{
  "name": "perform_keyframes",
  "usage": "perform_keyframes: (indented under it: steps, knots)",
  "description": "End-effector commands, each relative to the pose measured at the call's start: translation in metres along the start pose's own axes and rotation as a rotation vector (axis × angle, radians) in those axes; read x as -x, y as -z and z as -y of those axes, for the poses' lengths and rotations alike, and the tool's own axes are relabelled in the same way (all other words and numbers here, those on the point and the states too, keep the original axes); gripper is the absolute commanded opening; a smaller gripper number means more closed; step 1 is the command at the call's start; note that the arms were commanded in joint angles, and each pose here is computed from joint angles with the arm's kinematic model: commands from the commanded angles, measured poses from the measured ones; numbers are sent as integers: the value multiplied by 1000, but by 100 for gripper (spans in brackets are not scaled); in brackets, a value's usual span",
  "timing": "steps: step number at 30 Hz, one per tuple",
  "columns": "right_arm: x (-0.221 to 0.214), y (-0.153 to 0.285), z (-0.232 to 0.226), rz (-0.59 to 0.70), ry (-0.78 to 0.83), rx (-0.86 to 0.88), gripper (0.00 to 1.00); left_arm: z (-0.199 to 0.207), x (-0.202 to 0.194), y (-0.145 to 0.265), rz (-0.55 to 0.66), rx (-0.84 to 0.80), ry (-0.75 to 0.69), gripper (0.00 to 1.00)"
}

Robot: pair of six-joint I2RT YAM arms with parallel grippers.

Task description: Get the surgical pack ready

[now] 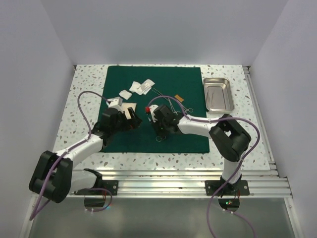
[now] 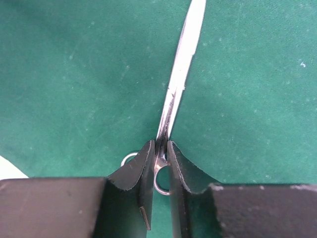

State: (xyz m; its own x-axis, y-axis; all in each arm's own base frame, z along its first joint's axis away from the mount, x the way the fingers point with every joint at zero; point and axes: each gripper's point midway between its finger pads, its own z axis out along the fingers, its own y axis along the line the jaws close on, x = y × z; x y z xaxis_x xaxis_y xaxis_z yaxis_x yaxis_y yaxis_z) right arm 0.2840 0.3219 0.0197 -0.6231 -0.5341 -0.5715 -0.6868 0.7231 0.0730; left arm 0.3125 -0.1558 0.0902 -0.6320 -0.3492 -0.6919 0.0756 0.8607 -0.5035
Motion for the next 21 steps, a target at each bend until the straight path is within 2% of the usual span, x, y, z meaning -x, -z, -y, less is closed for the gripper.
perform_keyframes:
  steps: [1, 6, 14, 21]
  knots:
    - [-4, 9, -13, 21, -21, 56, 18, 6, -3, -7, -39, 29, 96, 100]
    - [-5, 10, -14, 64, -57, 63, 11, 15, -7, -16, -50, 19, 168, 100]
    - [3, 17, -13, 176, -72, 63, 7, 34, -21, -51, -143, 55, 135, 100]
    - [0, 19, -10, 214, -73, 51, 5, 41, -39, -72, -223, 108, 105, 100]
